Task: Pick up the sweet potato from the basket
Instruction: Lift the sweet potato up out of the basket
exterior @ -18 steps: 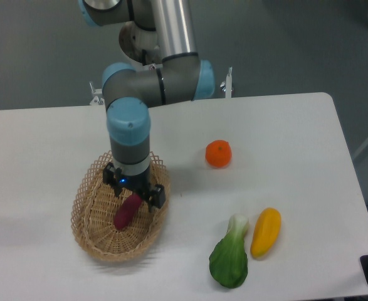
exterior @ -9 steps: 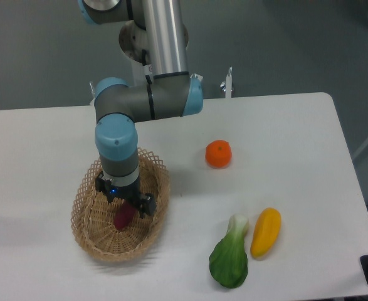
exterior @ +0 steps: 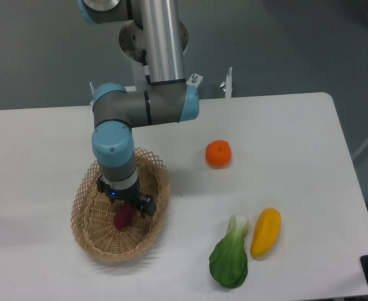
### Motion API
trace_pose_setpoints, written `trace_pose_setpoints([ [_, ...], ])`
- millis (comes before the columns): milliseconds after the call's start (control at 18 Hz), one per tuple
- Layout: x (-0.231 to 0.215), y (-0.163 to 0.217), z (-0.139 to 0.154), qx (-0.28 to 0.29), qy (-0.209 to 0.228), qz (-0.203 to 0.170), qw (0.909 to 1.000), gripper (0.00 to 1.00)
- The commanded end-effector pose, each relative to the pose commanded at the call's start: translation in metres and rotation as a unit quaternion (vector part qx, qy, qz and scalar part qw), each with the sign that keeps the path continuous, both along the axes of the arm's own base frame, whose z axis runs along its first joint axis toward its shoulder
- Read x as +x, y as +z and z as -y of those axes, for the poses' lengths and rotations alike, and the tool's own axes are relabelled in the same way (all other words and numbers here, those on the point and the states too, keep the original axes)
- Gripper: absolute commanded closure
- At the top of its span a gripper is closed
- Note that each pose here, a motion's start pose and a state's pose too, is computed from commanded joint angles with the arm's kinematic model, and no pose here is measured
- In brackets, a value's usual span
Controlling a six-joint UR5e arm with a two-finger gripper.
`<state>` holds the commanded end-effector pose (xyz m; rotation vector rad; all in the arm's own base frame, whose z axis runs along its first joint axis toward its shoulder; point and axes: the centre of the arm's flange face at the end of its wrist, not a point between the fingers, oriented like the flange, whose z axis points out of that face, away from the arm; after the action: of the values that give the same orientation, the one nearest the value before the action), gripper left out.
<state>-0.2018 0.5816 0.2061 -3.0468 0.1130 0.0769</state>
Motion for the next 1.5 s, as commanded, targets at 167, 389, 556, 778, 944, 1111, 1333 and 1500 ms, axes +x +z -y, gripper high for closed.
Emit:
trace_pose_setpoints([
  [167,0.001,0.002,0.000,0.001,-0.002,-0.001,1.0000,0.32],
  [389,0.000,0.004,0.000,0.001,-0.004,-0.002,1.0000,0.64],
  [556,-0.001,0.005,0.001,-0.001,-0.005,-0.010,0.9999,0.67],
  [778,-0.002,0.013,0.000,0.005,-0.007,-0.015,0.9999,0.69],
  [944,-0.008,0.039,0.000,0.023,-0.018,-0.028,0.9992,0.69],
  [1111,-0.019,0.057,0.005,0.032,-0.043,-0.043,0.9976,0.69],
  [1333,-0.079,0.096,0.028,0.050,-0.007,-0.063,0.9967,0.69],
  [1500,-0.130,0.125,0.064,0.058,-0.017,-0.090,0.9941,0.69],
])
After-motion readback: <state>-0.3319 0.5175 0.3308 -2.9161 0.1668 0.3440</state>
